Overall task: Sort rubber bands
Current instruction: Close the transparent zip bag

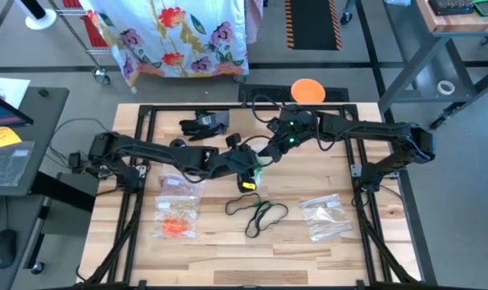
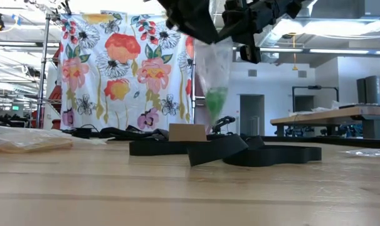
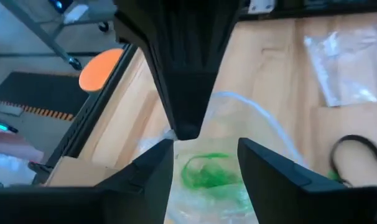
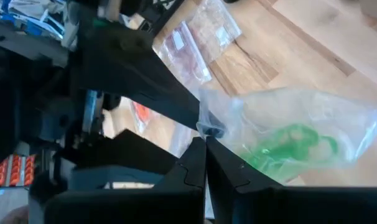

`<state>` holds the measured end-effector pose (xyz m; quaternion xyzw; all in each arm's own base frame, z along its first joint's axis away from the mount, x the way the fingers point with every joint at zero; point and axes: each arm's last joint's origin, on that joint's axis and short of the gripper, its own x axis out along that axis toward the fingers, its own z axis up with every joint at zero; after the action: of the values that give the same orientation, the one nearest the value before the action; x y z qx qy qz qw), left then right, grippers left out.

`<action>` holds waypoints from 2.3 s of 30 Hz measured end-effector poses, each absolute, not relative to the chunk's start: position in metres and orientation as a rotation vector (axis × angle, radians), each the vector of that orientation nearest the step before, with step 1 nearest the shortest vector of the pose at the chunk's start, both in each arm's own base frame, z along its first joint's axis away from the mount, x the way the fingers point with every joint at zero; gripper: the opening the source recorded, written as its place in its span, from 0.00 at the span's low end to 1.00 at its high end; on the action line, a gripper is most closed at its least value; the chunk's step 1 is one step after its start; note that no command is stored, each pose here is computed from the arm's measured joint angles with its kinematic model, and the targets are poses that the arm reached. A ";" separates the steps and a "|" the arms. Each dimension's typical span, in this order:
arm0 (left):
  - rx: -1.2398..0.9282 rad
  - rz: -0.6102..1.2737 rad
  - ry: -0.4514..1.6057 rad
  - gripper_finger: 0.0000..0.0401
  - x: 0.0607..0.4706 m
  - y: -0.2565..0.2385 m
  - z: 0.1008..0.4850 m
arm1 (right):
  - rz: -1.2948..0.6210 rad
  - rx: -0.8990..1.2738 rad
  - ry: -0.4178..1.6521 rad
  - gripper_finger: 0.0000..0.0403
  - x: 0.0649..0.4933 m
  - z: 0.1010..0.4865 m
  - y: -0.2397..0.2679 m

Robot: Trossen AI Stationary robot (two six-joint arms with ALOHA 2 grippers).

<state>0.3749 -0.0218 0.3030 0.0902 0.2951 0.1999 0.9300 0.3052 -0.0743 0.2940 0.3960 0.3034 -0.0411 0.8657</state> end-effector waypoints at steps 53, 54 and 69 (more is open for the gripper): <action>0.450 0.376 0.041 0.42 0.332 -0.120 0.214 | -0.277 0.641 -0.393 0.00 0.185 0.312 -0.047; 0.478 0.399 0.045 0.42 0.336 -0.121 0.214 | -0.276 0.642 -0.398 0.00 0.187 0.312 -0.047; 0.573 0.628 0.077 0.42 0.380 -0.106 0.219 | -0.158 0.487 -0.481 0.08 0.226 0.302 -0.020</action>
<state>0.3803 -0.1056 0.2191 0.2777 0.0373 0.3045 0.9104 0.2257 -0.0195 0.3023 0.2387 -0.2357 -0.0776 0.9389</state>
